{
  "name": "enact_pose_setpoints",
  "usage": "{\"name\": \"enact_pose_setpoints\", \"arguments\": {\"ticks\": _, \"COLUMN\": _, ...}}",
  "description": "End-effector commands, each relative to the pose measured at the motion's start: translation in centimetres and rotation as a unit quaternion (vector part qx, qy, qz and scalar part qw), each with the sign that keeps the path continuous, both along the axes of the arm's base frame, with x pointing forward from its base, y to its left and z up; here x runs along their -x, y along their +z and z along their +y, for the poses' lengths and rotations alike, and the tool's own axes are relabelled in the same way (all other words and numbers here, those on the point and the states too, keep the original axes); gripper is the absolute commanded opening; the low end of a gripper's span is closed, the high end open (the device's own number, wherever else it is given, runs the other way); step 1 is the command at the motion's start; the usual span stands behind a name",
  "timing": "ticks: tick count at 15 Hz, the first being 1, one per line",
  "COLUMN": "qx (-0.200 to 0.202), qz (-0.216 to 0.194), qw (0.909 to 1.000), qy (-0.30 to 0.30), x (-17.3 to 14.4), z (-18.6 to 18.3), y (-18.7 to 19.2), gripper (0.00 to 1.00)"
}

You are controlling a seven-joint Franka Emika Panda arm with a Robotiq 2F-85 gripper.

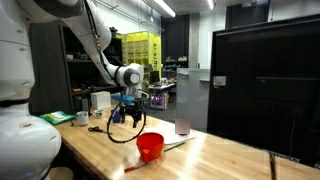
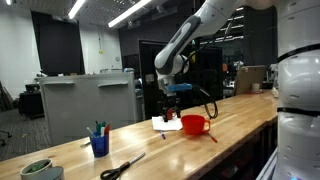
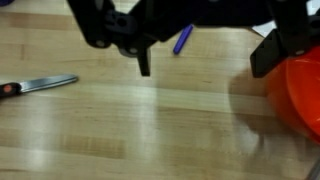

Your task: Bring the blue sharpie closer to the cup

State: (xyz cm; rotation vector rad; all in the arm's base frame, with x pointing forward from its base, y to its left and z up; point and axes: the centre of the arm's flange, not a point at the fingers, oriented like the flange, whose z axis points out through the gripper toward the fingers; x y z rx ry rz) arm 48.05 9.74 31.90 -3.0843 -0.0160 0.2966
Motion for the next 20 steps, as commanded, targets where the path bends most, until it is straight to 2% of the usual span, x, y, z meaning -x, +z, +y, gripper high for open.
{"name": "enact_pose_setpoints", "arguments": {"ticks": 1, "qx": -0.005, "qz": -0.002, "qw": 1.0, "qy": -0.002, "x": 0.2, "z": 0.0, "y": -0.3, "gripper": 1.0}}
{"name": "enact_pose_setpoints", "arguments": {"ticks": 4, "qx": -0.007, "qz": -0.004, "qw": 1.0, "qy": -0.001, "x": 0.3, "z": 0.0, "y": -0.4, "gripper": 1.0}}
{"name": "enact_pose_setpoints", "arguments": {"ticks": 10, "qx": 0.0, "qz": -0.035, "qw": 0.9991, "qy": -0.024, "x": 2.2, "z": 4.1, "y": -0.9, "gripper": 1.0}}
{"name": "enact_pose_setpoints", "arguments": {"ticks": 15, "qx": -0.003, "qz": -0.034, "qw": 0.9972, "qy": -0.066, "x": 3.3, "z": 7.5, "y": -0.6, "gripper": 1.0}}
{"name": "enact_pose_setpoints", "arguments": {"ticks": 20, "qx": -0.018, "qz": -0.032, "qw": 0.9874, "qy": -0.154, "x": 4.2, "z": 8.6, "y": -4.1, "gripper": 1.0}}
